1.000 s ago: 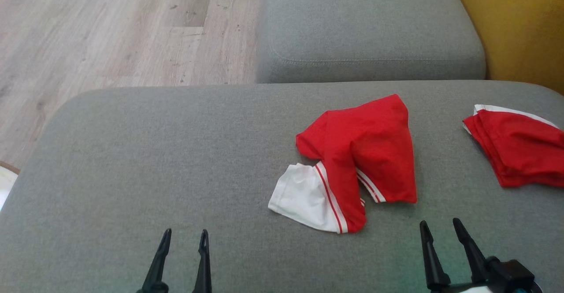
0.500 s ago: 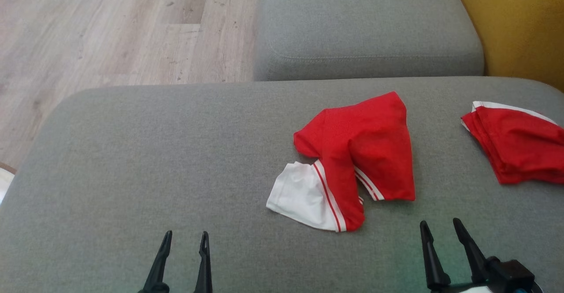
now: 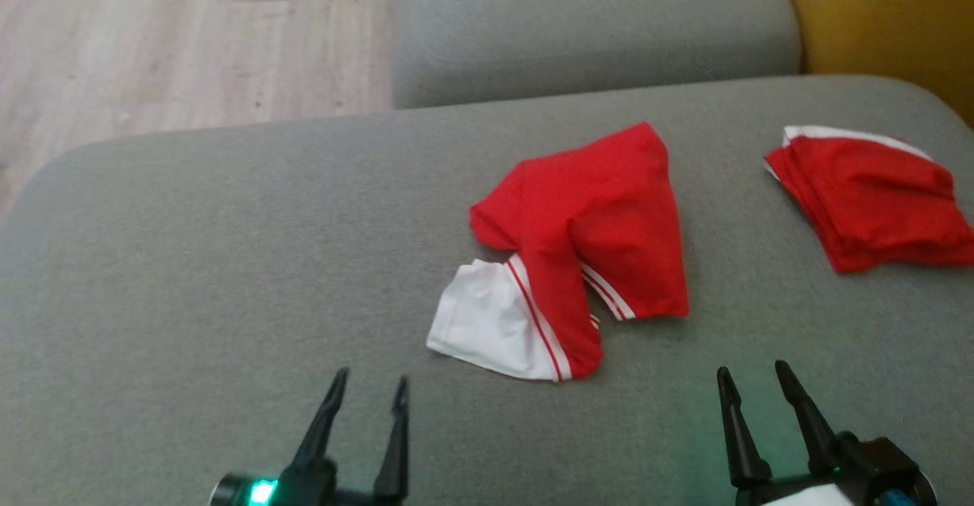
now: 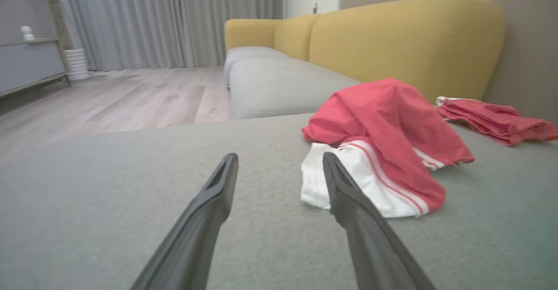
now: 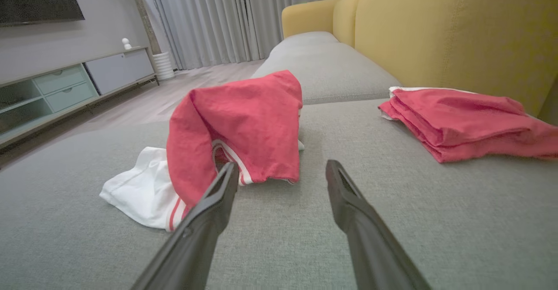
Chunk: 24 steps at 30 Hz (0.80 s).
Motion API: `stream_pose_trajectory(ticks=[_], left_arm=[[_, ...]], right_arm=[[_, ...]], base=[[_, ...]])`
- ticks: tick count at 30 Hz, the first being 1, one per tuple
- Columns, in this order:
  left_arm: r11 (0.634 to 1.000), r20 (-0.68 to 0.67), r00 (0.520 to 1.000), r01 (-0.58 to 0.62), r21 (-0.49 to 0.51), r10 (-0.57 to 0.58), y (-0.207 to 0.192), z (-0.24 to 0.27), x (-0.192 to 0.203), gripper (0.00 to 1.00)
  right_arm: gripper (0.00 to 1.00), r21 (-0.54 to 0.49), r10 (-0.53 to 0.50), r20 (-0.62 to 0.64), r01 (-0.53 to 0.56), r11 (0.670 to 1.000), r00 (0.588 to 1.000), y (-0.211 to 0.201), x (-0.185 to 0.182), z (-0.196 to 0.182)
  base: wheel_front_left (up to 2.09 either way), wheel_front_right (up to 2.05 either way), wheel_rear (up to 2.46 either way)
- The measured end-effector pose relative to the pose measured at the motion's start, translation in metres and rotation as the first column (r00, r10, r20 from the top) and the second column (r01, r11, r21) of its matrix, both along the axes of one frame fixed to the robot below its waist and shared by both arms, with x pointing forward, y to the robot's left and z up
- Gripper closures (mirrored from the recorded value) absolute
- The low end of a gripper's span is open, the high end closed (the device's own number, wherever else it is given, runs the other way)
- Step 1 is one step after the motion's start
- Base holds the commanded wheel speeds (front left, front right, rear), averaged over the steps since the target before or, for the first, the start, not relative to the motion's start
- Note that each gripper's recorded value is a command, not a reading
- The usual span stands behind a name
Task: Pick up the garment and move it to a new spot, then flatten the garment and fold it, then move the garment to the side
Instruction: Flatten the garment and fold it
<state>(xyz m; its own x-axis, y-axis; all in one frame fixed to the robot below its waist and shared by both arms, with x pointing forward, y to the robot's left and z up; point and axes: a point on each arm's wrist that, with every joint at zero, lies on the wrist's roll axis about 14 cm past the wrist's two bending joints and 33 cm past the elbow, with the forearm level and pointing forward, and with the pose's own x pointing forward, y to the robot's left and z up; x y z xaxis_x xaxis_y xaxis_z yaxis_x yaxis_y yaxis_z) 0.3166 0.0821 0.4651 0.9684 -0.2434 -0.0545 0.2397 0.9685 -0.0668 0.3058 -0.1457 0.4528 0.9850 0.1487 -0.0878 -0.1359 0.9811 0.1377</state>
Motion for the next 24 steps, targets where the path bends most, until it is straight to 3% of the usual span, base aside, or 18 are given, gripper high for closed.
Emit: stream_pose_trajectory(ticks=[9,15,20,21,24], left_arm=[[0.959,-0.039,0.958,0.284,0.028,-0.282,-0.074,-0.015,0.033,0.00],[0.869,-0.082,0.870,0.491,0.063,-0.485,-0.124,-0.031,0.046,0.00],[0.768,-0.128,0.769,0.636,0.067,-0.626,-0.158,-0.046,0.034,0.00],[0.735,-0.144,0.736,0.674,0.073,-0.661,-0.166,-0.052,0.029,0.00],[0.724,-0.168,0.726,0.685,0.085,-0.667,-0.169,-0.060,0.035,0.00]], right_arm=[[0.00,-0.012,-0.048,0.001,0.048,0.999,0.999,-0.014,0.018,0.001],[0.00,-0.020,-0.087,-0.018,0.087,0.996,0.996,-0.026,0.024,-0.004],[0.00,-0.027,-0.119,-0.039,0.118,0.993,0.992,-0.035,0.021,-0.009],[0.00,-0.030,-0.127,-0.039,0.126,0.992,0.991,-0.037,0.022,-0.009],[0.00,-0.034,-0.137,-0.043,0.136,0.990,0.990,-0.040,0.022,-0.010]], base=[[0.00,0.00,0.00],[0.00,0.00,0.00],[0.00,0.00,0.00],[0.00,0.00,0.00],[0.00,0.00,0.00]])
